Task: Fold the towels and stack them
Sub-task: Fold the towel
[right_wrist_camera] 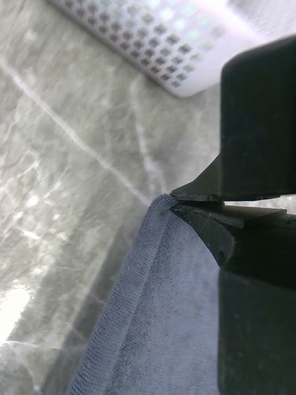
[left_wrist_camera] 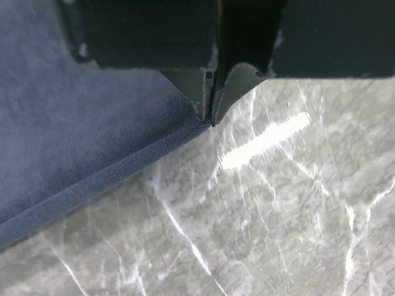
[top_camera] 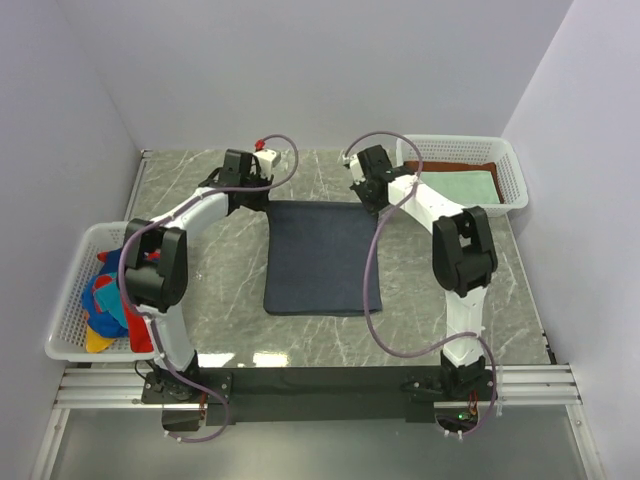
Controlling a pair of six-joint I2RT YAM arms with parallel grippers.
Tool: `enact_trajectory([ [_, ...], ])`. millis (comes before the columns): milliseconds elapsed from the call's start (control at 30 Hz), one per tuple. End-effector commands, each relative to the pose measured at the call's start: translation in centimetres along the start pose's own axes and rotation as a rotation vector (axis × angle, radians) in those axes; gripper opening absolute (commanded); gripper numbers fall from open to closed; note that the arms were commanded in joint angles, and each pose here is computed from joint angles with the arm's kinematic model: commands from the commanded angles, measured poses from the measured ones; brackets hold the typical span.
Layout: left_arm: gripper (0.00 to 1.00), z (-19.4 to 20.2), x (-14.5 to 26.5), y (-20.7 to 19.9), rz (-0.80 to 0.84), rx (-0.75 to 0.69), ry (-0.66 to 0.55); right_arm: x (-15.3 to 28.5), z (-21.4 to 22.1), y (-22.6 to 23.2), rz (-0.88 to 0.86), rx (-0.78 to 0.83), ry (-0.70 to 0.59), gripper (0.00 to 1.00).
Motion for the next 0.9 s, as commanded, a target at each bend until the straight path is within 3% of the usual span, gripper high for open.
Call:
enact_trajectory([
  [0,0.01,-1.7,2.2,1.1,-0.056,0.01,-0.081,4.0,-1.8,-2.8,0.11,-0.063,-0.116,0.0],
  [600,0.01,-1.4,8.7,-4.1,-0.041,0.132,-0.175,10.2,3.1,1.7,0.118,-0.107,-0.23,0.0],
  [867,0.01,2.8,9.9,-6.3,-0.068,0.273,-0.086,11.5,7.2,4.3,0.066,-0.147,-0.187,0.0],
])
Point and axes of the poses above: each gripper's point midway between its finger pads, its own x axis back along the fingers, its own y axis along the line the jaws close on, z = x × y, the point moved 1 cm from there along x, back along the fingers, and after that the axes turned 6 degrees about -x, right-handed, at the moved point
